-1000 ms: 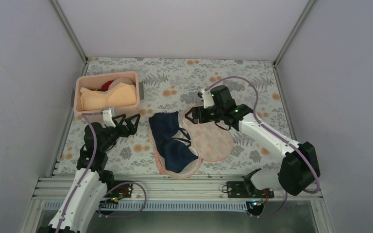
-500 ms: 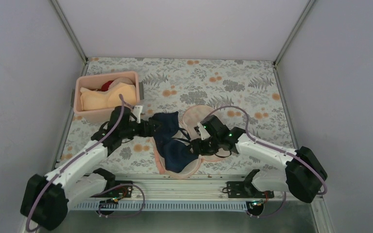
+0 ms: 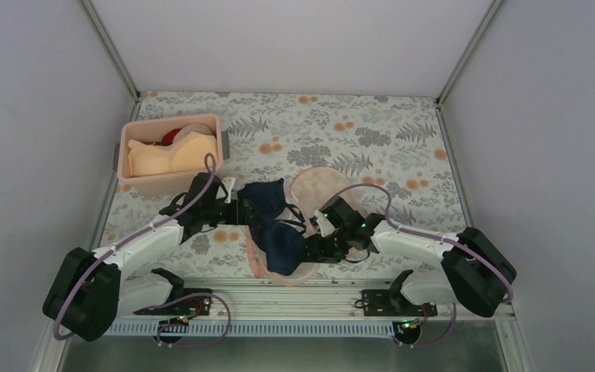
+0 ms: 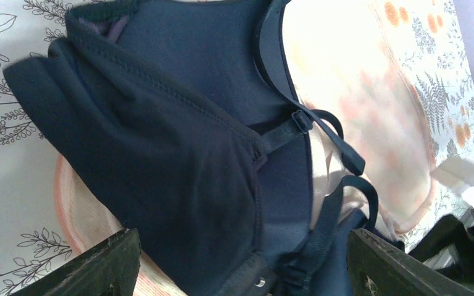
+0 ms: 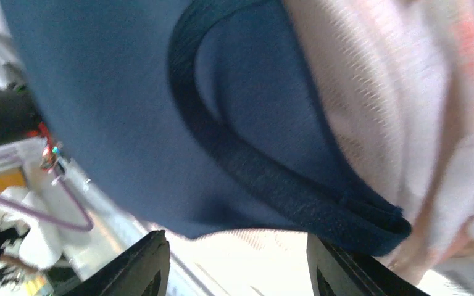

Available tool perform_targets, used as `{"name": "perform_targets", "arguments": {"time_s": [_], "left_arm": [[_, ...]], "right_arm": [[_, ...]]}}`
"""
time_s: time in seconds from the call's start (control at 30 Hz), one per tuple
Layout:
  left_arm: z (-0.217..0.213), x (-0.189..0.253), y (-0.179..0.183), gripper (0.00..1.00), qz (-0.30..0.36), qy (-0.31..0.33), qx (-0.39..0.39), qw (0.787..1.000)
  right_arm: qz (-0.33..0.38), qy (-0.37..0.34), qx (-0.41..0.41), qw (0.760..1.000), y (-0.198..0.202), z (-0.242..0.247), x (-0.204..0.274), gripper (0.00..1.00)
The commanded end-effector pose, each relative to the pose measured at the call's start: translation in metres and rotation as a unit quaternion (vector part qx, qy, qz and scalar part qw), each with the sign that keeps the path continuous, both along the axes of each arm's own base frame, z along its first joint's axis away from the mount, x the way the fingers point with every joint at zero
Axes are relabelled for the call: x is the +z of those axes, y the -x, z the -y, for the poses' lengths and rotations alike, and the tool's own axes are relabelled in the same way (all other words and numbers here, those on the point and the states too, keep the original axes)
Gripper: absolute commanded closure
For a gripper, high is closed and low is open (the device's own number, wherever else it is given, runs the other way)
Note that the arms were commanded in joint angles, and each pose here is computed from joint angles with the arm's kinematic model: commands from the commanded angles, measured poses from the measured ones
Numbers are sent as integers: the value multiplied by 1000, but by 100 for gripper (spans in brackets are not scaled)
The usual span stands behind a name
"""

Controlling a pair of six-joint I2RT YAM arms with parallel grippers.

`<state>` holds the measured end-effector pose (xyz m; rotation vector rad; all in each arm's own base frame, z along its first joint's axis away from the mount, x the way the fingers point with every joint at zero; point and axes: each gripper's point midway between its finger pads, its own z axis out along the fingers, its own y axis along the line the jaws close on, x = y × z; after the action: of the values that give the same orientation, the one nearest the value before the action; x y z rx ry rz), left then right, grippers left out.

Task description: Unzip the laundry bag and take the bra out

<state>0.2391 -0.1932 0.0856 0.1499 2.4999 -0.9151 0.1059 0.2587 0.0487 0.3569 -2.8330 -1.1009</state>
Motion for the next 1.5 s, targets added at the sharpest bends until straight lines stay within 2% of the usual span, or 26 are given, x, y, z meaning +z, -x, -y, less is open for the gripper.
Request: {"name": "perform_targets", "arguments": {"time_s": [0.0, 0.17, 0.37, 0.5, 0.6, 0.73, 0.9, 1.0, 1.1, 1.2, 1.3, 1.47], "left_arm": [[2, 0, -5, 17, 18, 0, -4, 1000], [0, 0, -7, 17, 22, -7, -2, 1000], [-6, -1, -7, 16, 23, -11, 8, 1000], [-11, -3, -7, 16, 21, -15, 18, 999], [-15, -3, -7, 15, 20, -20, 24, 999], [-22, -2, -8, 13, 17, -27, 39, 999], [-62, -9, -22, 9, -4, -49, 120, 992], [-69, -7, -26, 5, 17, -64, 112, 992], [-59, -16, -21, 3, -1, -32, 103, 994], [-52, -24, -19, 3, -22, 1, 108, 994], [-49, -27, -25, 3, -18, 8, 108, 994], [-45, -30, -35, 6, -13, 18, 109, 994]], "right_arm": [[69, 57, -53, 995, -46, 23, -8, 41], [143, 78, -52, 985, -104, 27, -1, 39], [196, 106, -22, 975, -159, 34, -6, 37], [227, 83, 5, 970, -180, 18, 21, 33], [255, 57, -4, 965, -193, 15, 48, 31], [238, 46, -12, 970, -187, 18, 56, 30], [181, 33, -35, 982, -154, 26, 38, 26], [175, 25, -47, 983, -144, 30, 36, 22], [164, 10, -48, 985, -140, 27, 33, 20], [152, 34, -53, 986, -139, 32, 23, 18], [158, 55, -59, 984, -141, 39, 24, 17], [148, 40, -55, 987, -135, 37, 30, 19]]}}
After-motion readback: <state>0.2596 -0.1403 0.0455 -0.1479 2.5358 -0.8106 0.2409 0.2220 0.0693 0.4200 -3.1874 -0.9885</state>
